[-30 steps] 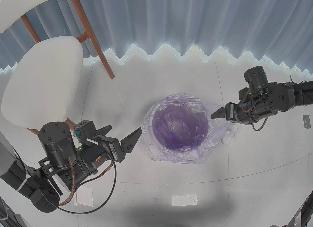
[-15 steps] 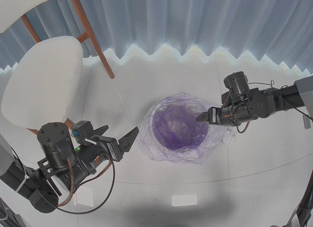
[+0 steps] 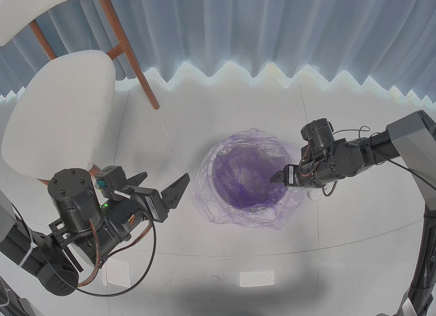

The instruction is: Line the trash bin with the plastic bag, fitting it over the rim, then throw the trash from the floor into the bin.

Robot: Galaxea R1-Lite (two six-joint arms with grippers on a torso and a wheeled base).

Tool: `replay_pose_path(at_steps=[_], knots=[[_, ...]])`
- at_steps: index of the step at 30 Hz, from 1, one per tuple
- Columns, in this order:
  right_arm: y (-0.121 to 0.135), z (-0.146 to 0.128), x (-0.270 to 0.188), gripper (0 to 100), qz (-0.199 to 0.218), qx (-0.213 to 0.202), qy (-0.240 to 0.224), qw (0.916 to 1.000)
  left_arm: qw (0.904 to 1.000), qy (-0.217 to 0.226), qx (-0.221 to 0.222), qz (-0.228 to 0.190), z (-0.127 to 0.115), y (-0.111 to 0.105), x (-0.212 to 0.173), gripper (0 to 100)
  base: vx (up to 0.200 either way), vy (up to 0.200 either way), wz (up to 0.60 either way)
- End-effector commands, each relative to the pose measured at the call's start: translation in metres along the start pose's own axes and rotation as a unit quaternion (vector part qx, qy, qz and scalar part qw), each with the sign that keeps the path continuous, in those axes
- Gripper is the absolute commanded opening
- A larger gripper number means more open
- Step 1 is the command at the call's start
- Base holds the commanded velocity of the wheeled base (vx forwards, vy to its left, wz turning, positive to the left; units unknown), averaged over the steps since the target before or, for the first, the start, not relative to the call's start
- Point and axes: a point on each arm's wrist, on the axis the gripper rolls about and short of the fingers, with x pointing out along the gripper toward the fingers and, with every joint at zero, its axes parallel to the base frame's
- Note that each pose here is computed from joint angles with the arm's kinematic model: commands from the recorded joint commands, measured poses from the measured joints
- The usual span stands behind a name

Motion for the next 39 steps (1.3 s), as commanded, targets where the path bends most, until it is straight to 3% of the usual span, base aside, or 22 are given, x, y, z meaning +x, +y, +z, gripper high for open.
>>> replay_pose_path(at_steps=[1,11,12,20,26,32,35,39], knots=[[0.002,-0.007,0.019,100,-0.002,-0.002,0.014,0.9999,1.0,-0.005,-0.001,0.001,0.003,0.001,-0.002,100,0.0,0.0,0.0],[0.003,-0.004,0.054,100,-0.021,0.015,0.006,0.9997,1.0,-0.007,-0.001,0.002,0.004,0.001,-0.003,100,0.0,0.0,0.0],[0.002,-0.003,0.055,0,-0.022,0.017,-0.001,0.9996,1.0,-0.009,-0.002,0.004,0.004,0.0,-0.003,100,0.0,0.0,0.0],[0.004,-0.001,0.05,0,-0.018,0.016,-0.014,0.9996,0.9999,-0.015,-0.003,0.004,0.007,0.0,-0.004,100,0.0,0.0,0.0],[0.004,0.016,-0.013,0,0.011,0.001,-0.044,0.999,0.9998,-0.021,0.0,-0.008,0.013,-0.003,-0.007,100,0.0,0.0,0.0],[0.003,0.011,-0.062,0,0.041,-0.03,-0.032,0.9982,0.996,-0.016,0.062,-0.062,0.027,-0.008,0.002,100,0.0,0.0,0.0],[0.009,0.01,-0.097,0,0.079,-0.04,-0.038,0.9954,0.9835,0.021,0.132,-0.122,0.039,-0.01,0.017,100,0.0,0.0,0.0],[0.014,0.009,-0.119,0,0.091,-0.046,-0.044,0.9939,0.9678,0.038,0.191,-0.16,0.057,-0.007,0.032,100,0.0,0.0,0.0]])
